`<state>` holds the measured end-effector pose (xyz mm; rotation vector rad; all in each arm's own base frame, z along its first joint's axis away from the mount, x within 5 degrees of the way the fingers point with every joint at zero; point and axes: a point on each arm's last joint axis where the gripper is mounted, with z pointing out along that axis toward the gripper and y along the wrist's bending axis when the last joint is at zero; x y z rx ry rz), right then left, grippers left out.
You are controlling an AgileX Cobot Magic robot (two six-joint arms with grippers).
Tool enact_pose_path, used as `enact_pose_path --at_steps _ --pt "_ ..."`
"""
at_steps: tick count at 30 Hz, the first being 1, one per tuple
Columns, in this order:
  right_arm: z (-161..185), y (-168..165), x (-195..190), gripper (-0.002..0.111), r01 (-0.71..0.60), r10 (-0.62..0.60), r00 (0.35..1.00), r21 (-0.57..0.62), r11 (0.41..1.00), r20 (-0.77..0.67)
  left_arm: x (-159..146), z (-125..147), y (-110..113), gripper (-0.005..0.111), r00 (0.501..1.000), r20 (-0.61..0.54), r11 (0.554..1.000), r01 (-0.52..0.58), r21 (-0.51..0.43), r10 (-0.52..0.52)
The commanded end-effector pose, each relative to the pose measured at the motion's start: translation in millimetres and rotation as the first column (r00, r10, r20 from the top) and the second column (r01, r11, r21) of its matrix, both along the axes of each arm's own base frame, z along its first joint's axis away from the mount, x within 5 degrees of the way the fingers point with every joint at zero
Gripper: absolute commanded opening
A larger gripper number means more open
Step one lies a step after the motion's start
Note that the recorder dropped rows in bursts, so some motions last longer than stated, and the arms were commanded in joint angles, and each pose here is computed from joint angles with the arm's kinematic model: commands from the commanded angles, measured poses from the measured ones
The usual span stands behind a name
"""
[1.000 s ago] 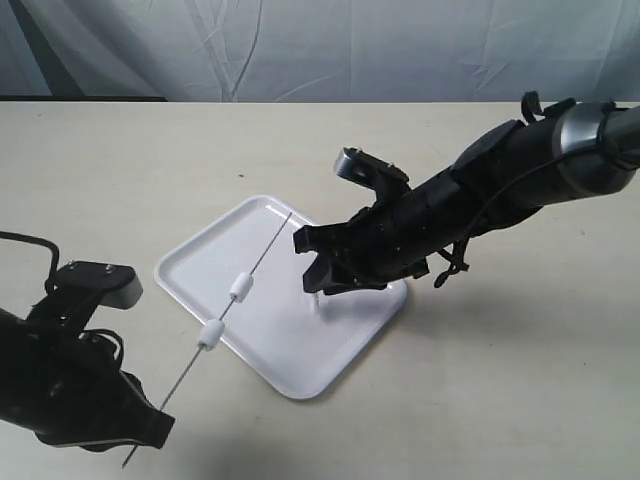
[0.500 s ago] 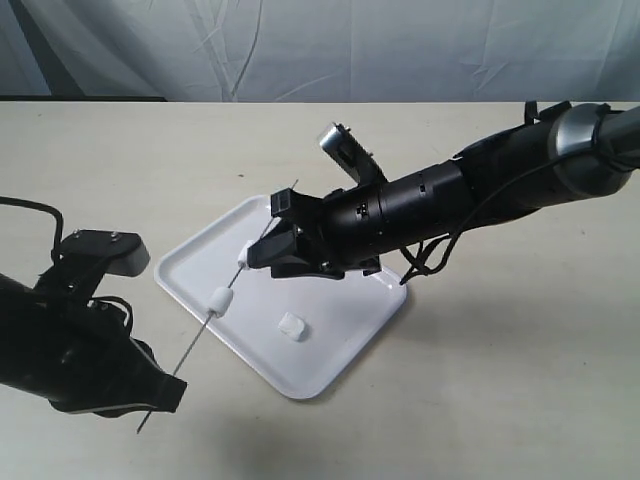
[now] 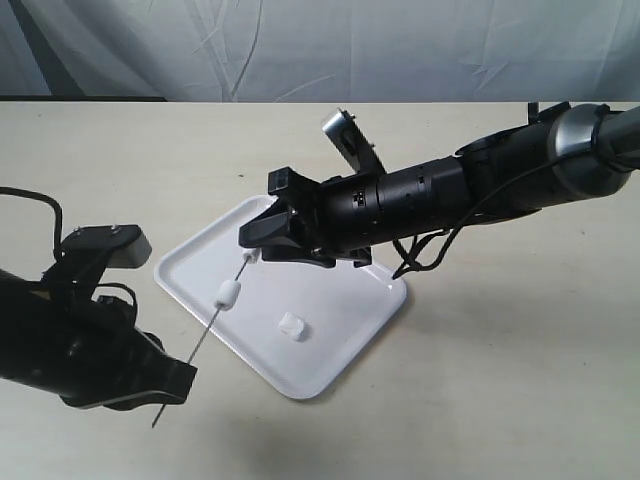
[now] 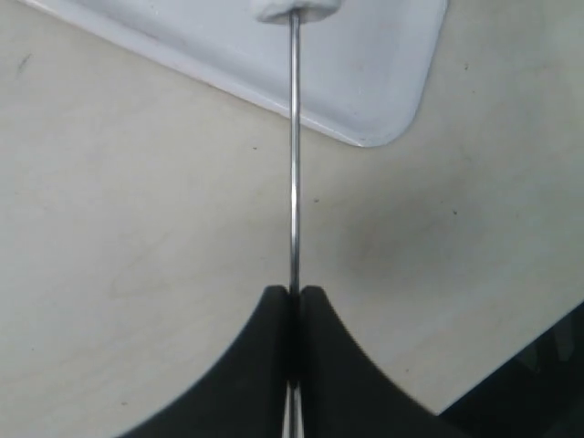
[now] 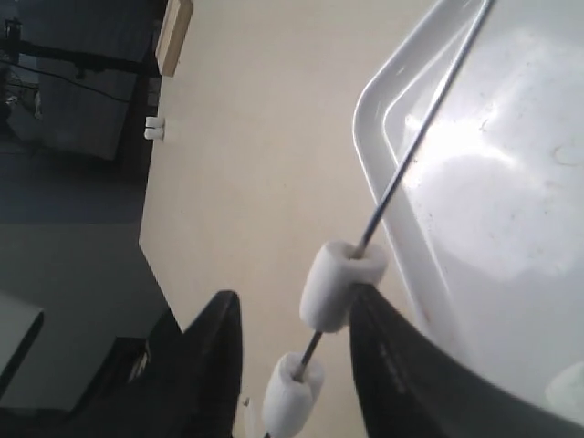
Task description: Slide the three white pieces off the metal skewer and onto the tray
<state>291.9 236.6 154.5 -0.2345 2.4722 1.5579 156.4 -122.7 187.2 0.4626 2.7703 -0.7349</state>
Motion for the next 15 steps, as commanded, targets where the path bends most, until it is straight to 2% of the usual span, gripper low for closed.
enact_pose_path --at_steps 1,15 --pt "-1.3 -0.5 2.5 0.038 0.024 -0.024 1.0 -0.023 0.999 0.017 1.9 1.5 -2.0 0.0 1.0 0.009 1.0 -0.006 -0.013 0.006" --pt "-2.4 -1.3 4.0 0.038 0.042 -0.041 0.999 -0.038 0.998 0.021 2.0 4.2 -4.7 0.0 1.0 0.018 0.999 -0.003 -0.051 0.004"
